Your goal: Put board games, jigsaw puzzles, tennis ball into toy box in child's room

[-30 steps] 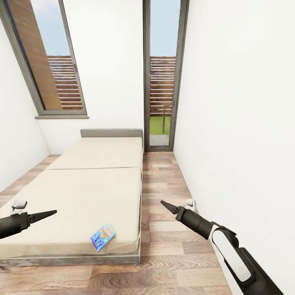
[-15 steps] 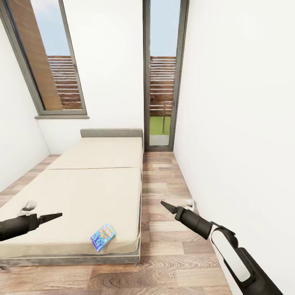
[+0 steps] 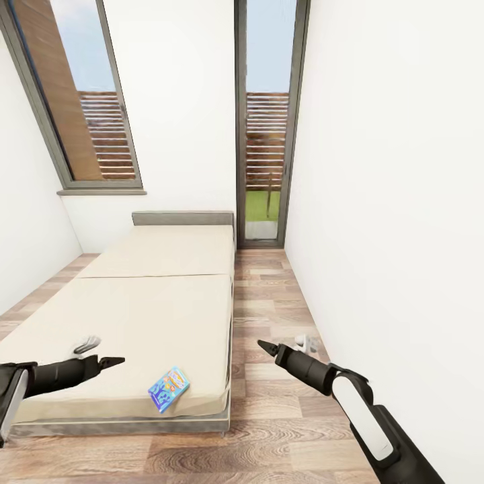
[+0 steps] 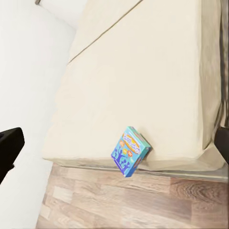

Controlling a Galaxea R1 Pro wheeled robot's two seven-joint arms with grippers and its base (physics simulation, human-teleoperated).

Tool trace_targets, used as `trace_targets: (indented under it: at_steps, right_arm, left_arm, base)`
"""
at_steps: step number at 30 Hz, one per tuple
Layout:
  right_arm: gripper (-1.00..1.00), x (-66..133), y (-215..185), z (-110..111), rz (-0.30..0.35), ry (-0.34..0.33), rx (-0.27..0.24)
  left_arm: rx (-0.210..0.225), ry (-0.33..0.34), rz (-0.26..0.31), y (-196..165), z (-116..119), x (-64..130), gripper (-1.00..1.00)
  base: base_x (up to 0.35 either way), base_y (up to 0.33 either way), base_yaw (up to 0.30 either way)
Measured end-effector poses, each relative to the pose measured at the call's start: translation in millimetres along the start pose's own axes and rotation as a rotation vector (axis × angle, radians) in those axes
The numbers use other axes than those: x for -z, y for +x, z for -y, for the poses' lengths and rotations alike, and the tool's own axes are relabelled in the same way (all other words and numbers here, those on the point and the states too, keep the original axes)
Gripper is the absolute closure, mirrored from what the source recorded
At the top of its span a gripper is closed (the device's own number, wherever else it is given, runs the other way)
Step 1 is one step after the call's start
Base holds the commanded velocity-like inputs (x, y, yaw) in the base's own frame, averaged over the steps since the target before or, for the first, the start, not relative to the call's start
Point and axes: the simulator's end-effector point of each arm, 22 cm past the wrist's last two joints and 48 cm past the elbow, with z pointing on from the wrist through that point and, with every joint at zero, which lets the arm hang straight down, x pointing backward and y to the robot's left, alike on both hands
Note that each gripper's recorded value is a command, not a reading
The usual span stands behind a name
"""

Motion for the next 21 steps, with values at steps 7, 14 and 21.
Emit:
trace_targets:
  at_steps: [7,14,21]
  right_arm:
    - [-1.00,-0.2,0.3,4.7,-0.003,0.022,-0.002]
    - [-1.00,1.6,-2.8,1.4,0.002,0.015,0.009]
    - [-1.00,3.9,-4.8,4.6,0.004,0.019,0.011]
  left_arm:
    - [0.164,-0.008,-0.087,17.7,-25.5,-49.0,-1.00]
    - [0.203,0.034,-0.089,22.1,-25.2,-68.7,-1.00]
    - [0.211,0.143,-0.075,18.2,-5.2,-68.9,-1.00]
  base:
    - [0.000,0.000,0.000]
    - [0.000,0.000,0.000]
    - [0.000,0.000,0.000]
